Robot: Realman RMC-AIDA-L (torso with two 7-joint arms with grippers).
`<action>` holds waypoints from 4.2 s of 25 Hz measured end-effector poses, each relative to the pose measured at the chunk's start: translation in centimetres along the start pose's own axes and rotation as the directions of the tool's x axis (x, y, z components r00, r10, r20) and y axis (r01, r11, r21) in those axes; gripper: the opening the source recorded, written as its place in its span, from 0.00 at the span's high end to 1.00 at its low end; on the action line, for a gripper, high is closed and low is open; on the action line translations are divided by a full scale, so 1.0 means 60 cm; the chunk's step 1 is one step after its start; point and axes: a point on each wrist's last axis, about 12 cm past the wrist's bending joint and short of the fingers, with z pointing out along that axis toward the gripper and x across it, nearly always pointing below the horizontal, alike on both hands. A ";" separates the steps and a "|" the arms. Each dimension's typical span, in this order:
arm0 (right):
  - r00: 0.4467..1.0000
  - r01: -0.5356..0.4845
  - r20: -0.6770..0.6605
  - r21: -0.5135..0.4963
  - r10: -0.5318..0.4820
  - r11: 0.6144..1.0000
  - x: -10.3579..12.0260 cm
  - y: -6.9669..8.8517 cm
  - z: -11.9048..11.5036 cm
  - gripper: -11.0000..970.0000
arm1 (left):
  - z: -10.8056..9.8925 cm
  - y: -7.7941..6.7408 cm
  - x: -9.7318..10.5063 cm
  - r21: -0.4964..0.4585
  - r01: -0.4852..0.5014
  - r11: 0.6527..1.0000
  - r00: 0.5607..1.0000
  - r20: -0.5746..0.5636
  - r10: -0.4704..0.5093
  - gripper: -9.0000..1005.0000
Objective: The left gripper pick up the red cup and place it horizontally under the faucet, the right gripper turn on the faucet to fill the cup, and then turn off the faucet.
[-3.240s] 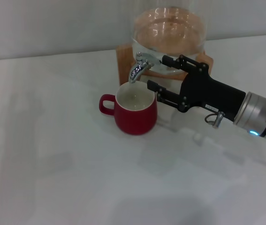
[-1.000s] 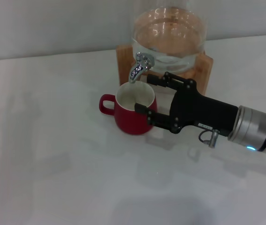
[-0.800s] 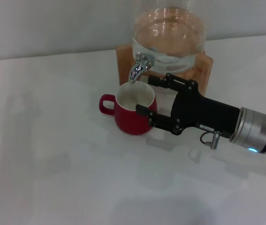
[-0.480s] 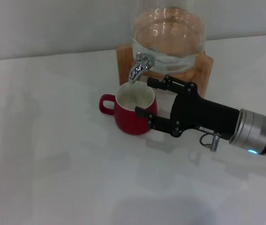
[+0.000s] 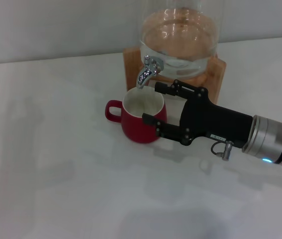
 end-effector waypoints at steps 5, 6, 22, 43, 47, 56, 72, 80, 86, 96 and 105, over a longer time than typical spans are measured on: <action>1.000 0.001 0.001 -0.001 -0.001 1.000 -0.001 -0.001 0.002 0.27 | 0.002 0.001 -0.001 0.000 0.000 1.000 1.000 0.002 0.000 0.57; 1.000 0.001 0.001 -0.002 -0.001 1.000 -0.001 -0.001 0.002 0.27 | 0.002 0.001 -0.001 0.000 0.000 1.000 1.000 0.002 0.000 0.57; 1.000 -0.001 0.000 -0.001 0.001 1.000 0.000 -0.001 0.001 0.27 | 0.003 -0.001 -0.002 0.001 -0.004 1.000 1.000 0.008 0.004 0.57; 1.000 0.001 0.003 -0.005 -0.001 1.000 -0.001 0.001 0.001 0.27 | 0.006 -0.003 -0.004 0.005 -0.003 1.000 1.000 0.013 0.003 0.57; 1.000 0.001 0.003 -0.005 -0.001 1.000 -0.001 0.001 0.001 0.27 | 0.006 -0.003 -0.004 0.005 -0.004 1.000 1.000 0.013 0.004 0.57; 1.000 0.001 0.004 -0.010 -0.001 1.000 -0.001 0.002 0.001 0.27 | 0.006 -0.003 -0.004 0.005 -0.005 1.000 1.000 0.014 0.005 0.57; 1.000 -0.013 0.006 -0.025 0.013 1.000 -0.001 0.006 0.003 0.27 | 0.007 -0.003 -0.005 0.005 -0.005 1.000 1.000 0.016 0.004 0.57; 1.000 -0.013 0.012 -0.036 0.013 0.999 -0.003 0.008 0.004 0.27 | 0.007 -0.002 -0.005 0.005 -0.004 1.000 1.000 0.016 0.004 0.57; 1.000 -0.012 0.012 -0.044 0.013 0.999 -0.003 0.009 0.005 0.27 | 0.008 -0.003 -0.005 0.006 -0.001 1.000 1.000 0.017 0.001 0.57; 1.000 -0.010 0.016 -0.066 0.011 0.998 -0.004 0.013 0.009 0.27 | 0.006 -0.005 -0.007 0.010 0.000 1.000 1.000 0.028 -0.001 0.57; 1.000 -0.004 0.004 -0.073 0.005 0.997 -0.003 0.011 0.016 0.27 | 0.007 -0.007 -0.009 0.011 0.006 1.000 0.999 0.032 -0.007 0.57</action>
